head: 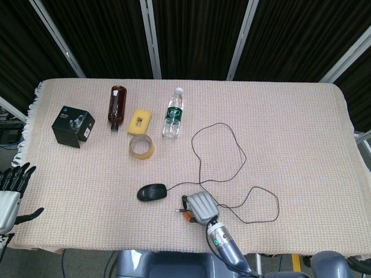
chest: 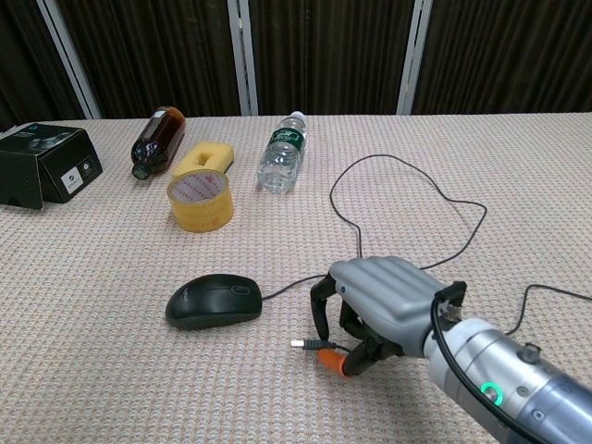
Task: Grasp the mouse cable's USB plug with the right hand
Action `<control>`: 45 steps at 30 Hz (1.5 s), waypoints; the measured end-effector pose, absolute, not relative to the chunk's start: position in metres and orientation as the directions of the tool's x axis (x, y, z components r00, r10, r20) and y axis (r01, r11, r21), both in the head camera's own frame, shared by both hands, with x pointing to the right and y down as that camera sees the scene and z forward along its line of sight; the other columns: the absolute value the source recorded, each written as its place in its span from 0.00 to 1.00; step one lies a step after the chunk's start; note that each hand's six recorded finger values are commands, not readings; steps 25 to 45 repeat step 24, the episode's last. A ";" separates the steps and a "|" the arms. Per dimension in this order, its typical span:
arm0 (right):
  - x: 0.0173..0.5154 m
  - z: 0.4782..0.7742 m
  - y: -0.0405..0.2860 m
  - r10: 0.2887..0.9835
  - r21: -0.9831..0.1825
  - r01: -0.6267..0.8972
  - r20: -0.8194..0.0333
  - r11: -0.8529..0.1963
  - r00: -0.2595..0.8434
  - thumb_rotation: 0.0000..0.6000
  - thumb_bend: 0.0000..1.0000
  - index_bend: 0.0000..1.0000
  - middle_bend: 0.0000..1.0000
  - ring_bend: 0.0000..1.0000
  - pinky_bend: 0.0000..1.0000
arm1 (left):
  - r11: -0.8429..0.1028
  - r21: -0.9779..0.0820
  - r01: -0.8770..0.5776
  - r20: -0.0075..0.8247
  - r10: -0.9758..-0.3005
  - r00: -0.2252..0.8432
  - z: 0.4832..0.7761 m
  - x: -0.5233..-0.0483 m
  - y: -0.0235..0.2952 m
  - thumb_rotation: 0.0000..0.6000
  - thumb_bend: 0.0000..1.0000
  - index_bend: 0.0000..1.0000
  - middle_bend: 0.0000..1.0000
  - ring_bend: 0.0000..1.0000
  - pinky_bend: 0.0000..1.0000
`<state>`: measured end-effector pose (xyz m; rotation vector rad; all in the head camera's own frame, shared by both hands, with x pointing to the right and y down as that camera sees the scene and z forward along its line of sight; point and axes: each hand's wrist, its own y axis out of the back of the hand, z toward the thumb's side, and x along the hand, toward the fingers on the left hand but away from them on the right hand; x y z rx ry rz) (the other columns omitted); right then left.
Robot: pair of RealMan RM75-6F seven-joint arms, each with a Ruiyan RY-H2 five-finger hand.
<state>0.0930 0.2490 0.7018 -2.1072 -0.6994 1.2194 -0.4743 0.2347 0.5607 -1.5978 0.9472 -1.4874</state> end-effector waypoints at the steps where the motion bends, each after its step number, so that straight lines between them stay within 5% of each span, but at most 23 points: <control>1: 0.094 0.699 0.246 0.705 -0.728 0.149 -0.558 -0.669 0.437 1.00 0.39 0.68 1.00 1.00 0.75 | -0.449 -0.893 -0.025 0.447 -0.893 0.055 0.560 -0.475 0.235 1.00 0.01 0.00 0.00 0.00 0.00; 9: 0.111 0.675 0.219 0.812 -0.799 0.272 -0.402 -0.537 0.423 1.00 0.39 0.67 1.00 1.00 0.75 | -0.446 -0.895 -0.018 0.445 -0.894 0.053 0.561 -0.475 0.235 1.00 0.01 0.00 0.00 0.00 0.00; 22: 0.162 0.656 0.213 0.915 -0.744 0.549 -0.215 -0.380 0.341 1.00 0.39 0.68 1.00 1.00 0.75 | -0.441 -0.897 -0.013 0.440 -0.897 0.046 0.561 -0.475 0.235 1.00 0.02 0.00 0.00 0.00 0.00; 45: 0.166 0.655 0.215 0.924 -0.737 0.571 -0.202 -0.362 0.325 1.00 0.40 0.68 1.00 1.00 0.75 | -0.442 -0.897 -0.012 0.441 -0.896 0.048 0.561 -0.475 0.235 1.00 0.01 0.00 0.00 0.00 0.00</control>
